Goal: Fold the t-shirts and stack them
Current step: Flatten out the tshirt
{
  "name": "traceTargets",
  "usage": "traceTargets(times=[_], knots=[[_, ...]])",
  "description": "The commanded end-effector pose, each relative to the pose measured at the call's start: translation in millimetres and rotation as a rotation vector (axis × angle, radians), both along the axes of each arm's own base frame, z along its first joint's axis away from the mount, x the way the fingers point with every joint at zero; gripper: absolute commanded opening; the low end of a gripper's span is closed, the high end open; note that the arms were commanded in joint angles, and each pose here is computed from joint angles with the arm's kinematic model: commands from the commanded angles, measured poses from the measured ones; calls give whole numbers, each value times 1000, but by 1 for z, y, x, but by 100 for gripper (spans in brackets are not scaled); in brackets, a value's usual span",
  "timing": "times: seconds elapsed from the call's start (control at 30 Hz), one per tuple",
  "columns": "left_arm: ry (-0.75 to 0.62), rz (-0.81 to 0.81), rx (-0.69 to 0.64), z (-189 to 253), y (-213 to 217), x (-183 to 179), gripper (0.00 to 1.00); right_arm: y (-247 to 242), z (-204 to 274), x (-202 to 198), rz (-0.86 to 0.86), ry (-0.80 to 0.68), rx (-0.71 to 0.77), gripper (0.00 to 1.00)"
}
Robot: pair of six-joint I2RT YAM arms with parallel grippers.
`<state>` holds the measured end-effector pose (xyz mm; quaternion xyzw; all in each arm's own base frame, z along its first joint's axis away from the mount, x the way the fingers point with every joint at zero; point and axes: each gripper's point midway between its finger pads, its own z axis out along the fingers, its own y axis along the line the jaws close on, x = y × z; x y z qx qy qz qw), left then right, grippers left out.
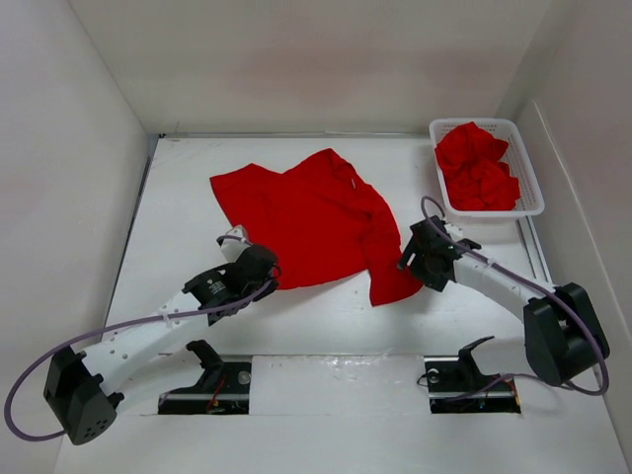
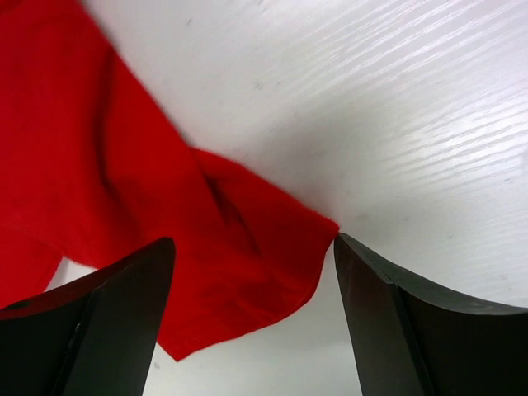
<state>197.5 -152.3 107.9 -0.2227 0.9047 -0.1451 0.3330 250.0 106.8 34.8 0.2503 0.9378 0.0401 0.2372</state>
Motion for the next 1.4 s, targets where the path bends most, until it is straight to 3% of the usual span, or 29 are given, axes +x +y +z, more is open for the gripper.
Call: traceTargets(times=[0.0,0.2,0.27,0.5,0.6,0.67,0.77,0.8,0.83,0.97,1.13,1.37], knots=[[5,63,27,-5,15,-4,0,-12,8,8,-63,-38,19,82],[-2,68,31,-6,18,-5,0,-11,-1,12,-60,-29,22,79],[-6,80,30,-5,18,-4,0,-12,-4,11,-52,-20,14,67],[-40,92,16,8,16,3,0,-3,-4,10,-24,-12,28,62],[-71,98,13,20,17,7,0,6,-7,11,-1,15,29,50],[-86,96,15,26,17,10,0,8,-6,11,8,32,21,49],[-110,85,20,36,16,13,0,9,-7,13,19,35,14,28],[-102,76,37,33,16,14,0,9,-7,13,19,35,14,9],[-111,82,39,37,17,15,0,9,-7,12,27,36,10,0],[-134,80,55,49,17,21,0,25,7,15,121,-43,67,0],[-206,99,70,83,22,30,0,47,98,38,162,-325,149,0],[-417,222,68,178,50,46,0,5,319,38,-29,-914,300,0]])
